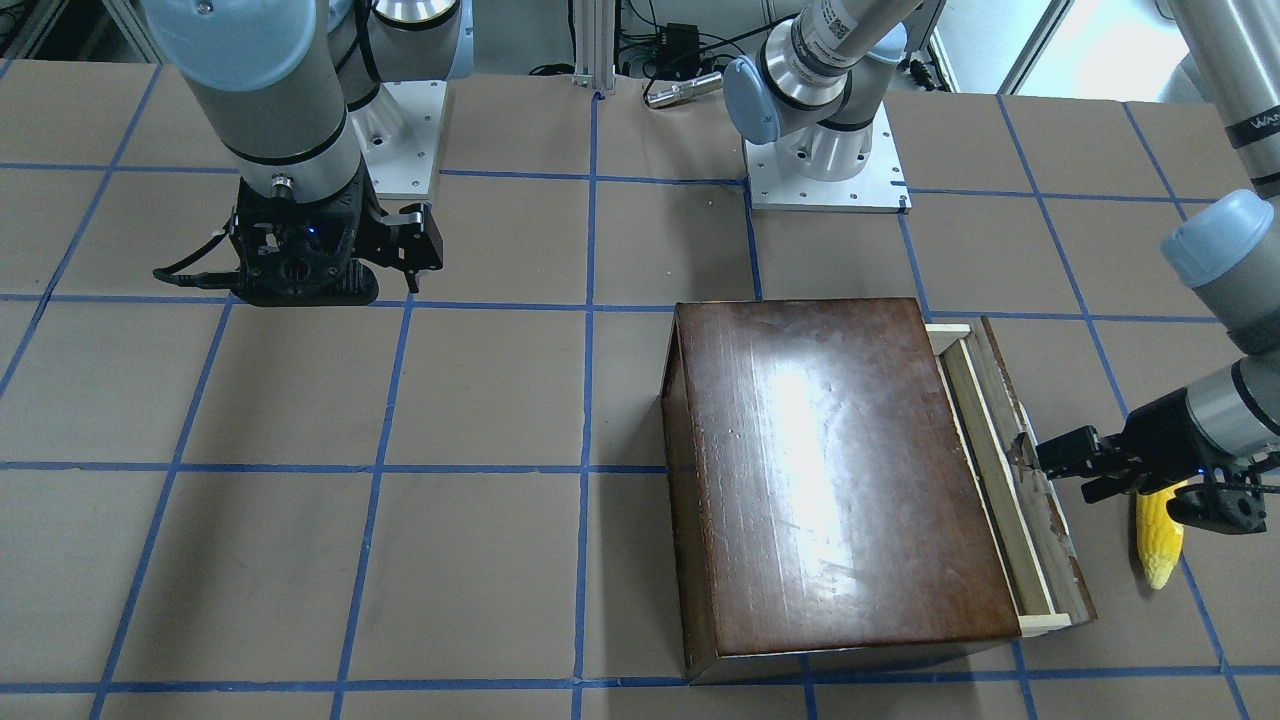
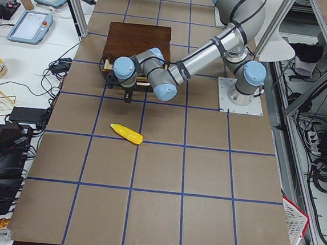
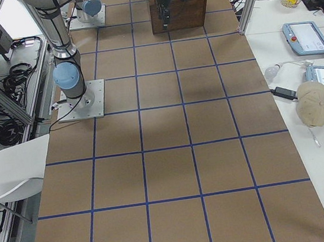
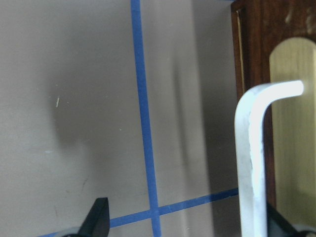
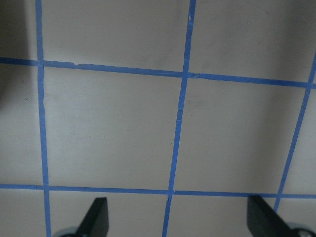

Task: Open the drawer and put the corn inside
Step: 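Pull the drawer handle away from the cabinet with the left gripper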

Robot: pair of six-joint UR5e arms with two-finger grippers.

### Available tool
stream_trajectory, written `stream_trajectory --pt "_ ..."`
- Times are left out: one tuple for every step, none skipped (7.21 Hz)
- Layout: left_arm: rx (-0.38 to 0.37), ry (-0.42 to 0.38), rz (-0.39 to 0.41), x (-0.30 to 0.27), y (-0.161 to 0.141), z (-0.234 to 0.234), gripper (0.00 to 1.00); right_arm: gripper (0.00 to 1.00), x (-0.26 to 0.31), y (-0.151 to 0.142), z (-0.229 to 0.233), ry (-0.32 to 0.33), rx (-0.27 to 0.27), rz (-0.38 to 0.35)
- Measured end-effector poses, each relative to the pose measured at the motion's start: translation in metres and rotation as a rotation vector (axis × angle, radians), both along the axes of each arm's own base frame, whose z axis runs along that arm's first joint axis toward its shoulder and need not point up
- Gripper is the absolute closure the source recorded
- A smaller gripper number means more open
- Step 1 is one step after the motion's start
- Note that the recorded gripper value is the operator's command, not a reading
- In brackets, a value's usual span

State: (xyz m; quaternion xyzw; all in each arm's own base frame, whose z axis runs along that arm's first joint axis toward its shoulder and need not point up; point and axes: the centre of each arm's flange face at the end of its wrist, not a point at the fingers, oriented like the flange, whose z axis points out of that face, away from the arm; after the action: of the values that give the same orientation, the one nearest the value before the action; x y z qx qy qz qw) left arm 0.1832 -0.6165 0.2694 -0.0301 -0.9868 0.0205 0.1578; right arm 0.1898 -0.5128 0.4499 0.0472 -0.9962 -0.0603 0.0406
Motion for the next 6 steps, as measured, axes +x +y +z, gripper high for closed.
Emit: stream_trajectory --pt "-0.001 -0.006 -0.001 0.002 -0.001 0.001 0.0 0.0 0.0 0.0 0.0 0.0 0.0 0.0" --pt "-0.001 -0.01 -0.001 0.004 -0.001 0.001 0.0 0.0 0.0 0.0 0.0 0.0 0.0 0.0" --pt "-0.003 -0.011 0.0 0.009 0.0 0.0 0.0 0.0 0.0 0.0 0.0 0.0 0.0 0.0" --pt "-0.006 -0.01 -0.002 0.018 0.002 -0.001 0.0 0.0 0.0 0.0 0.0 0.0 0.0 0.0" --pt "-0.008 -0.01 -0.003 0.024 0.004 -0.002 0.0 0.0 0.0 0.0 0.0 0.0 0.0 0.0" --pt "-0.009 -0.011 -0.002 0.028 0.005 -0.003 0.0 0.0 0.0 0.0 0.0 0.0 0.0 0.0"
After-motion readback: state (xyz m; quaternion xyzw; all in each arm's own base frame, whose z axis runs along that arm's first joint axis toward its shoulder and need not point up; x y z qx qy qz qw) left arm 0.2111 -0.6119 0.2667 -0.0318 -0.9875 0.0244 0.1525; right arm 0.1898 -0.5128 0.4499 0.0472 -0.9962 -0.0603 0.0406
